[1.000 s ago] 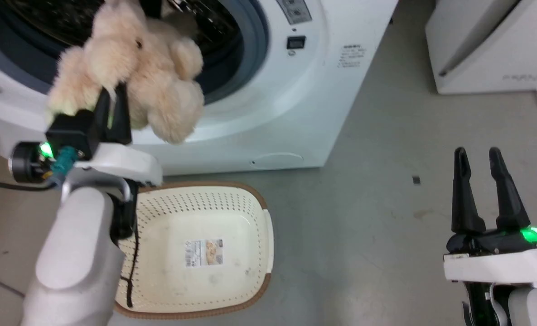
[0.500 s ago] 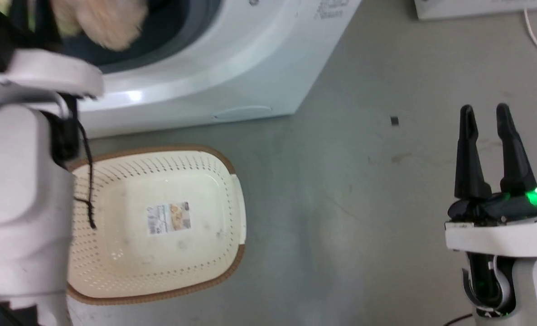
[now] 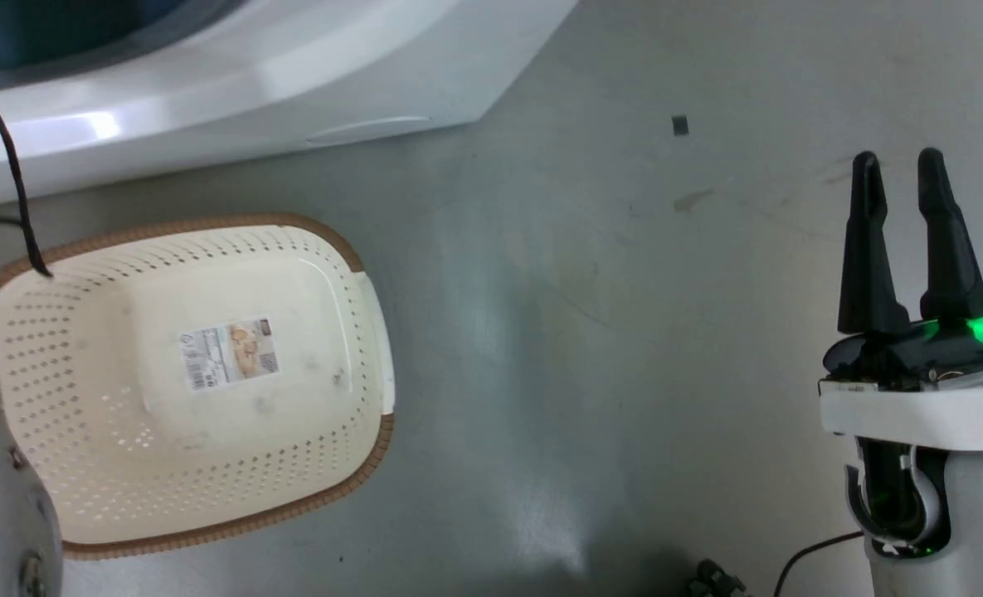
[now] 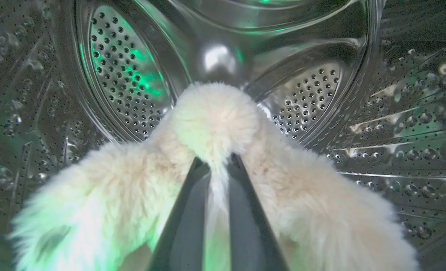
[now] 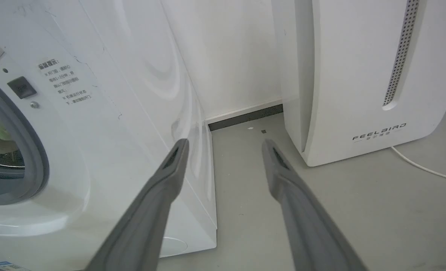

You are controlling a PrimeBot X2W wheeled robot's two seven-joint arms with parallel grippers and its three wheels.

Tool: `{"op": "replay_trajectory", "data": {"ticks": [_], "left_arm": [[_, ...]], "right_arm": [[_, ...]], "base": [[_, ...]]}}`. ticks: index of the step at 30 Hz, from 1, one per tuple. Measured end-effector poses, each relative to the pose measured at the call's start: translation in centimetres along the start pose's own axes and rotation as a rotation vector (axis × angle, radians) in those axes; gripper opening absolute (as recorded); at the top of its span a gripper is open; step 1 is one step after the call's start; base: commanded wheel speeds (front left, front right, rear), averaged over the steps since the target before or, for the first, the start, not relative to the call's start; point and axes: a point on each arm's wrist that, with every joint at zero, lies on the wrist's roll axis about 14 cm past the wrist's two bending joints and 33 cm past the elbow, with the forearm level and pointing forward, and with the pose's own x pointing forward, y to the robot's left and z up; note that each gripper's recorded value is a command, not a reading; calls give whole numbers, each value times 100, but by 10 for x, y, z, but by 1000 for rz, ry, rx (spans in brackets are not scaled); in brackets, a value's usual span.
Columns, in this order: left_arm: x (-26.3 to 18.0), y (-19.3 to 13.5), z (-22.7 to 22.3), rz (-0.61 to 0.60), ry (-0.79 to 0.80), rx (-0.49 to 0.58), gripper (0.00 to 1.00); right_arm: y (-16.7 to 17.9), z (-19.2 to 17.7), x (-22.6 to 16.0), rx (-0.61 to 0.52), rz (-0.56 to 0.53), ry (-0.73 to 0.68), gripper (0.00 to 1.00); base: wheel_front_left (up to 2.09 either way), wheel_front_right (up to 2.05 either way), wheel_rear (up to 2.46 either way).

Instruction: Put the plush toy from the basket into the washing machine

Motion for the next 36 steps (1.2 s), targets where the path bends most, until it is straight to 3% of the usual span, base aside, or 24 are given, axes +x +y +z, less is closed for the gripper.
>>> {"op": "replay_trajectory", "data": {"ticks": [15, 16, 22, 36], "left_arm": [[29, -7, -36, 13, 21, 15, 0], [28, -6, -42, 18, 40, 24, 100], [24, -10, -48, -16, 70, 85, 100], [-11, -4, -34, -17, 147, 106, 100]], "right_arm": [[-12, -23, 9, -28, -21, 45, 100], [-12, -23, 9, -28, -21, 43, 100], [-12, -19, 10, -28, -21, 30, 100], [8, 10, 6, -7, 27, -29, 100]], "base": [[0, 0, 0], [0, 0, 0], [0, 0, 0], [0, 0, 0]]}}
